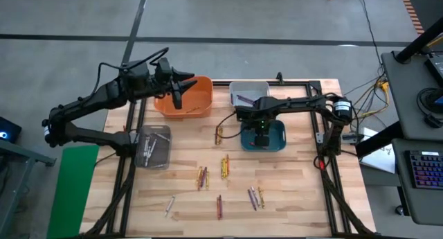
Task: Sort crayons
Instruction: Put the orange crayon into the blue bin, then put the violet crayon into the gray bin
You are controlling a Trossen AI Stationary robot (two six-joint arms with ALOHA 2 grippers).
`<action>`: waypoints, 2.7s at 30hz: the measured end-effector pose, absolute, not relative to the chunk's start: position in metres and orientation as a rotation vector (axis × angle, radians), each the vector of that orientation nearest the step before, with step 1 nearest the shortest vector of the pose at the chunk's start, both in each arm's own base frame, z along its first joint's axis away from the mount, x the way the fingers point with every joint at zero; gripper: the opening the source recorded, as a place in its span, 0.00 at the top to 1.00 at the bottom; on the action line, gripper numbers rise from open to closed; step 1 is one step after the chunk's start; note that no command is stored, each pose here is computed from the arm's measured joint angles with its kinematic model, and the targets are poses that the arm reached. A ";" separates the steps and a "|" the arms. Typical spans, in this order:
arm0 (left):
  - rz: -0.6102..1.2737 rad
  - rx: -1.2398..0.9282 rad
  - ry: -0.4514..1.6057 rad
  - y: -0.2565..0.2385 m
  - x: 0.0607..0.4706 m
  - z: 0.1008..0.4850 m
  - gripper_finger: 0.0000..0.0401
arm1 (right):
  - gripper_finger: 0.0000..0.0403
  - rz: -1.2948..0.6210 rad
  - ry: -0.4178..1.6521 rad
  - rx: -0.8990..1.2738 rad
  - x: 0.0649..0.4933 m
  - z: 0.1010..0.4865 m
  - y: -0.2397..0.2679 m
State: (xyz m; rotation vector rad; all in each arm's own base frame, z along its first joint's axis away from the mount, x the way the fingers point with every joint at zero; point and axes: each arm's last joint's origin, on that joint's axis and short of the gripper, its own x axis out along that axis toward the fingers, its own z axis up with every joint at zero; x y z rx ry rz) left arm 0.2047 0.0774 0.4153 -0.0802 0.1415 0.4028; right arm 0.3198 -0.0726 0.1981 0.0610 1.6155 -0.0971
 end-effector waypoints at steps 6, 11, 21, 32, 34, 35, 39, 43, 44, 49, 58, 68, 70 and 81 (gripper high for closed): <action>0.450 -0.069 0.151 0.078 0.202 0.415 0.73 | 0.96 -0.080 1.652 0.059 0.309 0.187 -0.076; 0.454 -0.070 0.156 0.078 0.202 0.415 0.73 | 0.96 -0.058 1.659 0.041 0.304 0.177 -0.075; 0.457 -0.095 0.186 0.079 0.205 0.410 0.73 | 0.85 -0.059 1.660 0.059 0.303 0.175 -0.075; 0.475 -0.235 0.258 0.081 0.212 0.398 0.73 | 0.80 -0.137 1.553 0.138 0.292 0.209 -0.071; 0.483 -0.298 0.296 0.081 0.216 0.391 0.73 | 0.80 -0.169 1.488 0.180 0.285 0.225 -0.069; 0.486 -0.329 0.316 0.081 0.219 0.387 0.73 | 0.80 -0.181 1.453 0.203 0.281 0.234 -0.068; 0.478 -0.464 0.378 0.076 0.239 0.370 0.73 | 0.80 -0.262 1.299 0.294 0.263 0.270 -0.063; 0.459 -0.569 0.466 0.064 0.268 0.347 0.73 | 0.80 -0.335 1.127 0.383 0.246 0.299 -0.059; 0.455 -0.591 0.489 0.061 0.274 0.340 0.73 | 0.80 -0.349 1.084 0.403 0.243 0.306 -0.058; 0.488 -0.707 0.632 0.046 0.299 0.307 0.73 | 0.80 -0.379 0.936 0.476 0.227 0.328 -0.054; 0.640 -0.828 0.886 0.036 0.323 0.247 0.73 | 0.80 -0.380 0.887 0.489 0.222 0.335 -0.053; 0.729 -0.854 1.012 0.038 0.343 0.198 0.73 | 0.80 -0.367 0.937 0.454 0.232 0.326 -0.055; 0.734 -0.850 1.024 0.038 0.346 0.193 0.73 | 0.80 -0.366 0.945 0.451 0.233 0.324 -0.055; 0.774 -0.802 1.003 0.043 0.359 0.168 0.73 | 0.80 -0.362 0.958 0.441 0.236 0.321 -0.056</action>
